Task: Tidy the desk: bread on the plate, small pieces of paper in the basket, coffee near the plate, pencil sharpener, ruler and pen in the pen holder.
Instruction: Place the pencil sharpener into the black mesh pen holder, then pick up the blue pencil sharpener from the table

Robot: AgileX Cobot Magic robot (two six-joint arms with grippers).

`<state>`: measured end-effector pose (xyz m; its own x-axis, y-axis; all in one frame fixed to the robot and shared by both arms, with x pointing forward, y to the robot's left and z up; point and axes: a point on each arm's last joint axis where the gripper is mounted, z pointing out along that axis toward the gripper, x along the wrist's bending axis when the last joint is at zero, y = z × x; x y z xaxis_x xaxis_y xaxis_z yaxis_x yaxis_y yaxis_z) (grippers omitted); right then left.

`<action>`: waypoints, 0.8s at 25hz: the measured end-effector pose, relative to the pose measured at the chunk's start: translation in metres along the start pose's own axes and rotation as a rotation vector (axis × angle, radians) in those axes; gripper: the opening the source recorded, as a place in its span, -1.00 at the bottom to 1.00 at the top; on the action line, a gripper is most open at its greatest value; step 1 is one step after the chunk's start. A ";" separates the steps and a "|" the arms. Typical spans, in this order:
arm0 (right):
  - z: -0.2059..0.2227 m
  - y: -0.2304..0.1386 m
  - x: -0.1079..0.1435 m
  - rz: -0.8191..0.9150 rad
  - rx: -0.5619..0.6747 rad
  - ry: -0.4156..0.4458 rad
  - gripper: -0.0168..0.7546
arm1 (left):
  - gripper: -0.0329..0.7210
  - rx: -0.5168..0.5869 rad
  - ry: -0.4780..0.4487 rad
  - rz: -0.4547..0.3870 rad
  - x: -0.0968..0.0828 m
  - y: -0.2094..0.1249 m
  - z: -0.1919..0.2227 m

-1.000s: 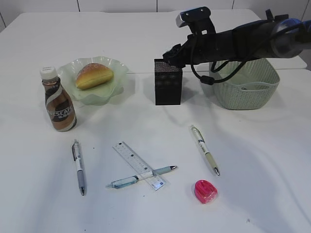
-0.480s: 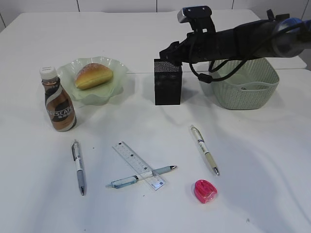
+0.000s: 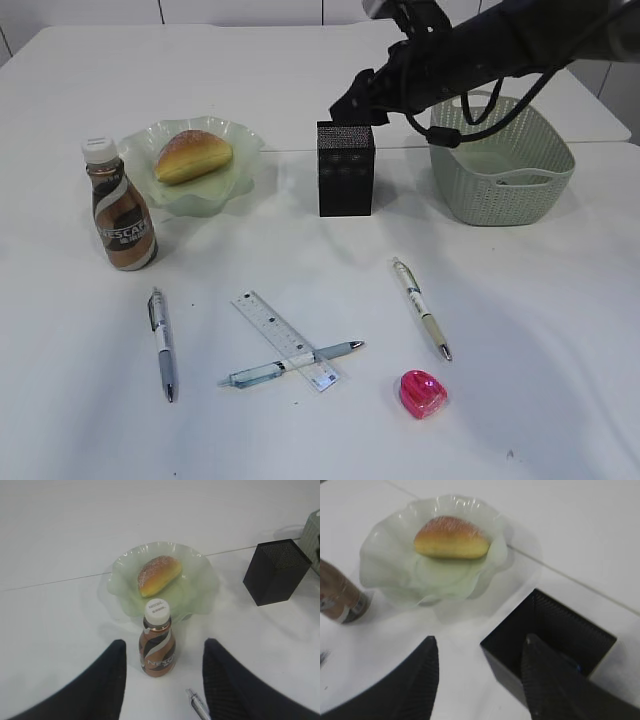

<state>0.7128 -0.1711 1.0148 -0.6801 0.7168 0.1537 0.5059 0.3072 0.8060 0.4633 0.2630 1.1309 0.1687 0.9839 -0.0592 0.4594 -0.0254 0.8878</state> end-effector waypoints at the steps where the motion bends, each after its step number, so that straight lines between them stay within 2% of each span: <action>1: -0.004 -0.003 0.002 0.000 0.062 0.006 0.14 | 0.01 0.000 0.000 0.000 0.000 0.000 0.000; 6: -0.019 -0.012 0.010 0.052 0.253 0.025 0.14 | 0.01 0.000 0.000 0.000 0.000 0.000 0.000; 8: -0.028 -0.018 0.013 0.079 0.370 0.016 0.14 | 0.01 0.000 0.000 0.000 0.000 0.000 0.000; 9: -0.028 -0.018 0.013 0.079 0.370 0.016 0.14 | 0.01 0.000 0.000 0.000 0.000 0.000 0.000; 10: -0.035 -0.025 0.016 0.109 0.475 0.022 0.14 | 0.01 0.000 0.000 0.000 0.000 0.000 0.000; 13: -0.043 -0.034 0.017 0.169 0.604 -0.002 0.14 | 0.01 0.000 -0.001 -0.001 0.000 0.000 0.000; 14: -0.044 -0.036 0.015 0.183 0.629 -0.027 0.14 | 0.01 0.000 -0.001 -0.001 0.000 0.000 0.000; 17: -0.044 -0.036 0.015 0.189 0.631 -0.028 0.14 | 0.01 0.000 -0.001 -0.001 0.000 0.000 0.000; 18: -0.048 -0.038 0.012 0.283 0.664 -0.111 0.14 | 0.01 0.000 -0.001 -0.001 0.000 0.000 0.000; 20: -0.050 -0.037 0.012 0.326 0.663 -0.137 0.14 | 0.01 0.004 -0.001 -0.001 0.000 0.000 0.000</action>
<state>0.6594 -0.2052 1.0148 -0.3912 0.8941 0.2180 0.9132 0.3478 0.2124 0.4631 0.2629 1.1306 0.1688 0.9838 -0.0608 0.4628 -0.0247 0.8861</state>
